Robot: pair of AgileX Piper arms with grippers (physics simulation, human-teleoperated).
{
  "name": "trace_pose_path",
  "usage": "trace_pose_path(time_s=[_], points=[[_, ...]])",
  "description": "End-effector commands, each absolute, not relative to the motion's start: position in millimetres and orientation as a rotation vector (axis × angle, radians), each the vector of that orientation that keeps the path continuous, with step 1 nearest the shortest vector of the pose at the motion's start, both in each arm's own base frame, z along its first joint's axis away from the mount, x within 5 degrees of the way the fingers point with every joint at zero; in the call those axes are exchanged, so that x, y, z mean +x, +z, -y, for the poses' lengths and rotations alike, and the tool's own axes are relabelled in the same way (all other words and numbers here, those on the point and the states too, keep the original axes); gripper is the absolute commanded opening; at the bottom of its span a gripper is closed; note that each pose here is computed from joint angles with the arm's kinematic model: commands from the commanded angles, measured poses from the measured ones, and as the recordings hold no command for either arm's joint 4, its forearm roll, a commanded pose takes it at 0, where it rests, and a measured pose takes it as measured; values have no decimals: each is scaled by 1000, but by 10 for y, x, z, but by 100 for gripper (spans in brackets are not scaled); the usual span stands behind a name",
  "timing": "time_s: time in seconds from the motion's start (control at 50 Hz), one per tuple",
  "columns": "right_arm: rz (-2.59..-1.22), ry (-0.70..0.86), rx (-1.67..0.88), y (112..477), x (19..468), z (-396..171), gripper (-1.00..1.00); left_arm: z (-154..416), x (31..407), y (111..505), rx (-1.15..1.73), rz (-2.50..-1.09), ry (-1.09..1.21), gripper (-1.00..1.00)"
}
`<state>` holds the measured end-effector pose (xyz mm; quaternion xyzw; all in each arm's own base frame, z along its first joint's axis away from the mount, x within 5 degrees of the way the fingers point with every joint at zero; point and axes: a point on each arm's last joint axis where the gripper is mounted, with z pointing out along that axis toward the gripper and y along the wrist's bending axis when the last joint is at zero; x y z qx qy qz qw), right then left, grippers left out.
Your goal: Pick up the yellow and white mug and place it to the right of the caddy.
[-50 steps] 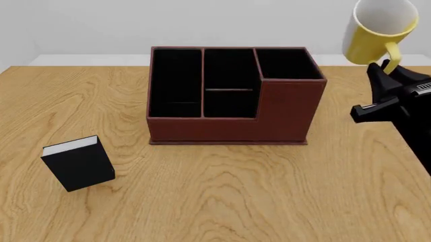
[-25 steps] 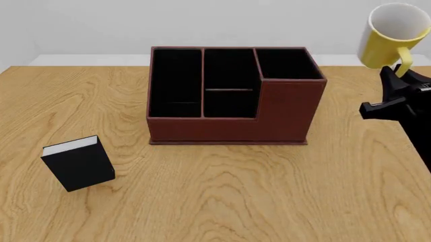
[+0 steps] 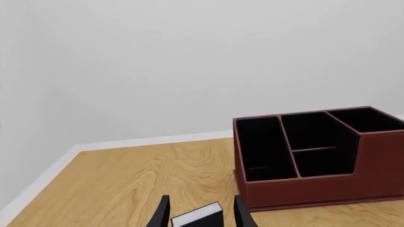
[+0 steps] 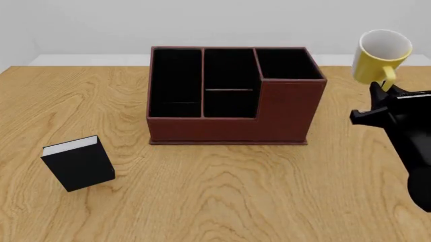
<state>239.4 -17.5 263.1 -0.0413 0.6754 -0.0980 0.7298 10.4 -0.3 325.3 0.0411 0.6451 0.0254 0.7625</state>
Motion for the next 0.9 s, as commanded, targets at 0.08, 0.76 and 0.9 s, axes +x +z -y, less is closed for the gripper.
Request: trace_pose_path(time_s=[0.08,0.76,0.9], points=[[-1536,-212,-56,2331,2571,249,-100,2,102,3253,87,-1407,65,100],[-1636,-211,-57,1791,2789,286,-100,2,104,3245,89,-1414,69,100],[-1646,-210,-54,1739,2792,293,-100,2,101,3250,91,-1415,68,100]])
